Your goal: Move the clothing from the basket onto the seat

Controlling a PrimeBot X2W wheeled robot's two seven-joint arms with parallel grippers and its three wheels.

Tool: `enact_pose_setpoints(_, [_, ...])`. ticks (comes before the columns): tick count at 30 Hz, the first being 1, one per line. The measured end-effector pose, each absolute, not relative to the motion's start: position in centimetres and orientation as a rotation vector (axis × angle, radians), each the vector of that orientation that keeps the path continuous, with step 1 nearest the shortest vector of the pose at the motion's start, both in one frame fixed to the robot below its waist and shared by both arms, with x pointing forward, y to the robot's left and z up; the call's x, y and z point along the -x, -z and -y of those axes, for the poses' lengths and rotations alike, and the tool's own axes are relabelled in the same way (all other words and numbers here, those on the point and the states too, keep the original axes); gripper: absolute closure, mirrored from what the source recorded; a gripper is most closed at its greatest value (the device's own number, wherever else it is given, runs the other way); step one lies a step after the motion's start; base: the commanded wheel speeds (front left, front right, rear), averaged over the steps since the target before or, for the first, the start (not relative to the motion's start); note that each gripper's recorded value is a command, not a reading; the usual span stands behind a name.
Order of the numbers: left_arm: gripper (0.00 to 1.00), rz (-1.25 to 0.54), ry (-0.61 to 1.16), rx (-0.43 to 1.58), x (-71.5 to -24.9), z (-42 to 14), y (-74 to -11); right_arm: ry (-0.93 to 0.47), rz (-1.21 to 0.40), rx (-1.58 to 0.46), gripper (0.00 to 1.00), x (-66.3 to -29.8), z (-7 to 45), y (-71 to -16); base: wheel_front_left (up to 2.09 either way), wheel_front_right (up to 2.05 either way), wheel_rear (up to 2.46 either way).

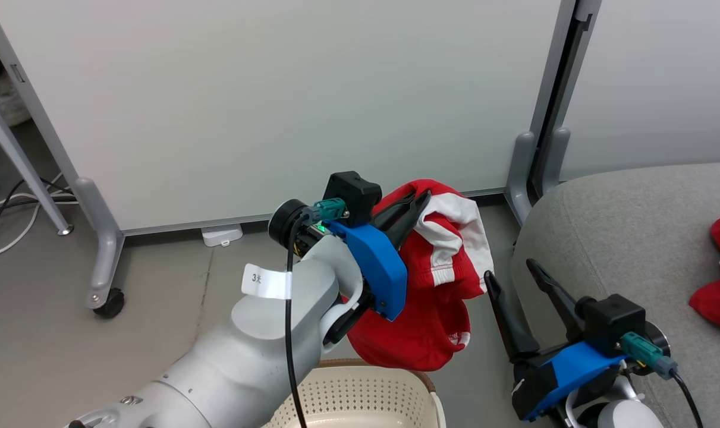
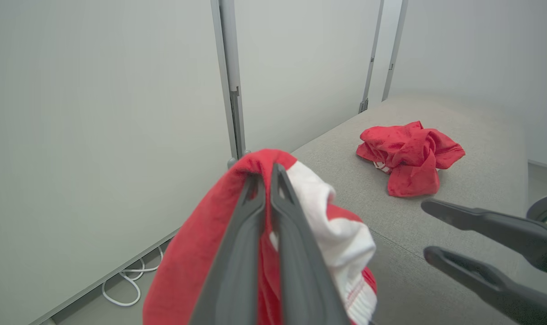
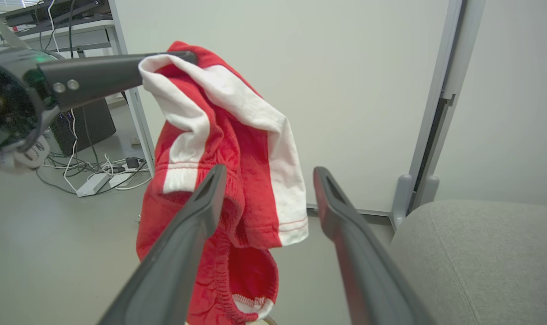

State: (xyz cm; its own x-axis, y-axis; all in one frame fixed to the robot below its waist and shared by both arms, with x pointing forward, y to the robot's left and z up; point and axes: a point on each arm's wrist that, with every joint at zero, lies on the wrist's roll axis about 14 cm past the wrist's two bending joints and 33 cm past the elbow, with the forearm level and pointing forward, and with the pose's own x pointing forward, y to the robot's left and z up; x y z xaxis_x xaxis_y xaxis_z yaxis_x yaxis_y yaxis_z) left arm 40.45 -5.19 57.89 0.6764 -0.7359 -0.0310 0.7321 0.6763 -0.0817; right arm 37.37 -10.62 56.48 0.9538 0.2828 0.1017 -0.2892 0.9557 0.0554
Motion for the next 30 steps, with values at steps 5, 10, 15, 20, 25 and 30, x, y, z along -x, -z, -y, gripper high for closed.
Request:
enact_pose_setpoints(5, [1.0, -0.076, 0.838, 0.069, -40.3, 5.6, -57.4, -0.31, 0.068, -0.066, 0.0, -37.1, 10.0, -55.9, 0.0, 0.0, 0.0])
enact_pose_setpoints(10, [1.0, -0.089, 0.837, 0.077, -40.5, 5.6, -56.9, -0.323, -0.006, -0.044, 0.0, -37.1, 9.5, -53.8, 0.0, 0.0, 0.0])
enact_pose_setpoints(15, [1.0, -0.095, 0.844, 0.084, -40.4, 5.8, -56.6, -0.351, -0.018, -0.011, 0.0, -37.8, 8.6, -53.3, 0.0, 0.0, 0.0])
enact_pose_setpoints(20, [1.0, -0.1, 0.849, 0.087, -40.2, 5.9, -56.5, -0.377, -0.006, 0.03, 0.0, -38.9, 7.8, -53.2, 0.0, 0.0, 0.0])
enact_pose_setpoints(25, [1.0, -0.096, 0.855, 0.089, -40.2, 6.0, -56.7, -0.417, 0.013, 0.073, 0.0, -40.1, 6.6, -53.4, 0.0, 0.0, 0.0])
enact_pose_setpoints(30, [1.0, -0.094, 0.859, 0.094, -40.1, 6.0, -56.8, -0.444, 0.008, 0.084, 0.0, -40.9, 5.8, -53.2, 0.0, 0.0, 0.0])
